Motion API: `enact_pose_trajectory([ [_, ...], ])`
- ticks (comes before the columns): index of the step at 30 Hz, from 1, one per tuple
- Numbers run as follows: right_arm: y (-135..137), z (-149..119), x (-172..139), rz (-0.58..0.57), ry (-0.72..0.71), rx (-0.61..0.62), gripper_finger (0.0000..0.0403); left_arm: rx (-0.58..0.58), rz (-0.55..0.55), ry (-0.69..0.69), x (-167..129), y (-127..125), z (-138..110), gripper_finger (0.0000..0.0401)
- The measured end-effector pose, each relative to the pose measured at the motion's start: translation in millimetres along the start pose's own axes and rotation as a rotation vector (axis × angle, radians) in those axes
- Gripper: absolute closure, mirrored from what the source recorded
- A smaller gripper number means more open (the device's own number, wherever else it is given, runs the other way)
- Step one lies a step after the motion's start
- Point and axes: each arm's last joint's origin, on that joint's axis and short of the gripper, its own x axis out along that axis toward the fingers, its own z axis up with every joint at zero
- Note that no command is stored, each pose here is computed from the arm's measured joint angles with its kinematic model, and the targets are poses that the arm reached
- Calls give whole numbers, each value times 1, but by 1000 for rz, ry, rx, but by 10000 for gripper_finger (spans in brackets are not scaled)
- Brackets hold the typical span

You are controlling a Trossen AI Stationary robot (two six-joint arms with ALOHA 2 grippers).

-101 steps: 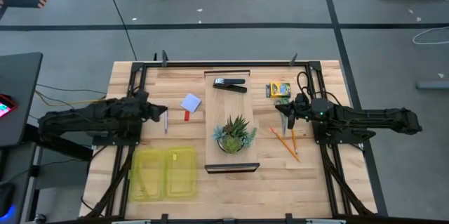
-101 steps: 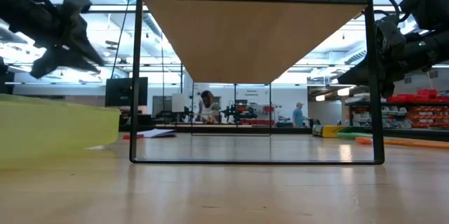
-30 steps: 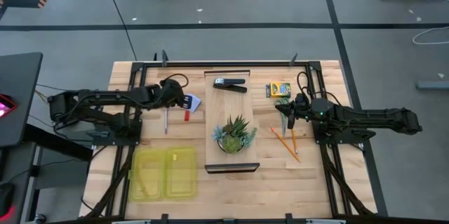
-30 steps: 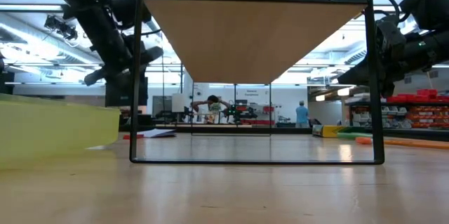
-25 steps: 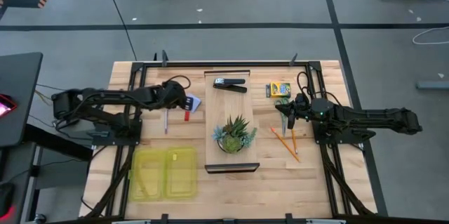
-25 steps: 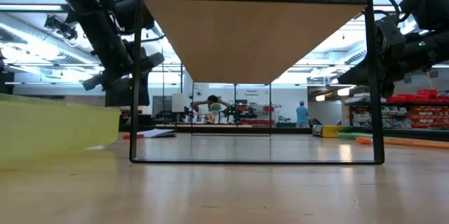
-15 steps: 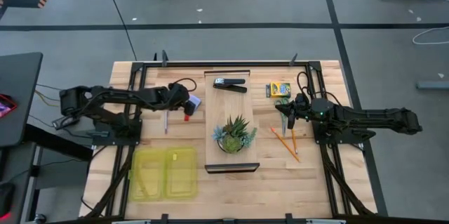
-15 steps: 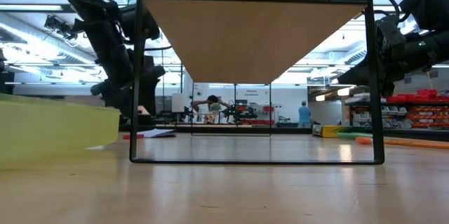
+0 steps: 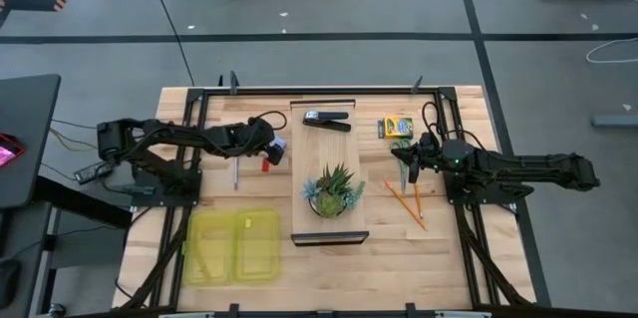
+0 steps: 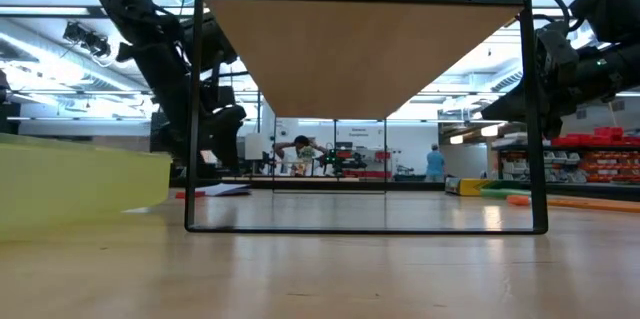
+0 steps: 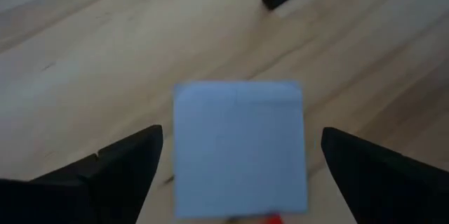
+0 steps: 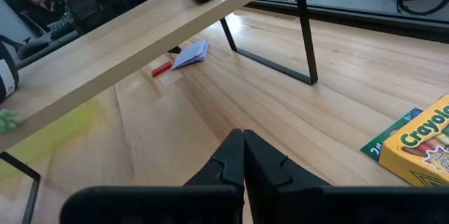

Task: Pack school essentials
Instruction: Put the white sticky notes into the yellow supply box

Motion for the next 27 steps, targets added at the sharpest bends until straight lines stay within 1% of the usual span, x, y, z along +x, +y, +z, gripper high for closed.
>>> enact_pose_trajectory([
  [5, 0, 0, 0, 0, 0, 0, 393, -53, 29, 38, 13, 7, -1, 1],
  [9, 0, 0, 0, 0, 0, 0, 393, -65, 19, 19, 19, 6, 0, 1],
  [12, 0, 0, 0, 0, 0, 0, 393, -73, 0, -9, 20, 4, 3, 1],
  [18, 0, 0, 0, 0, 0, 0, 393, -75, -23, 3, 20, 3, 3, 1],
  [27, 0, 0, 0, 0, 0, 0, 393, -69, -22, 11, 22, 2, 1, 1],
])
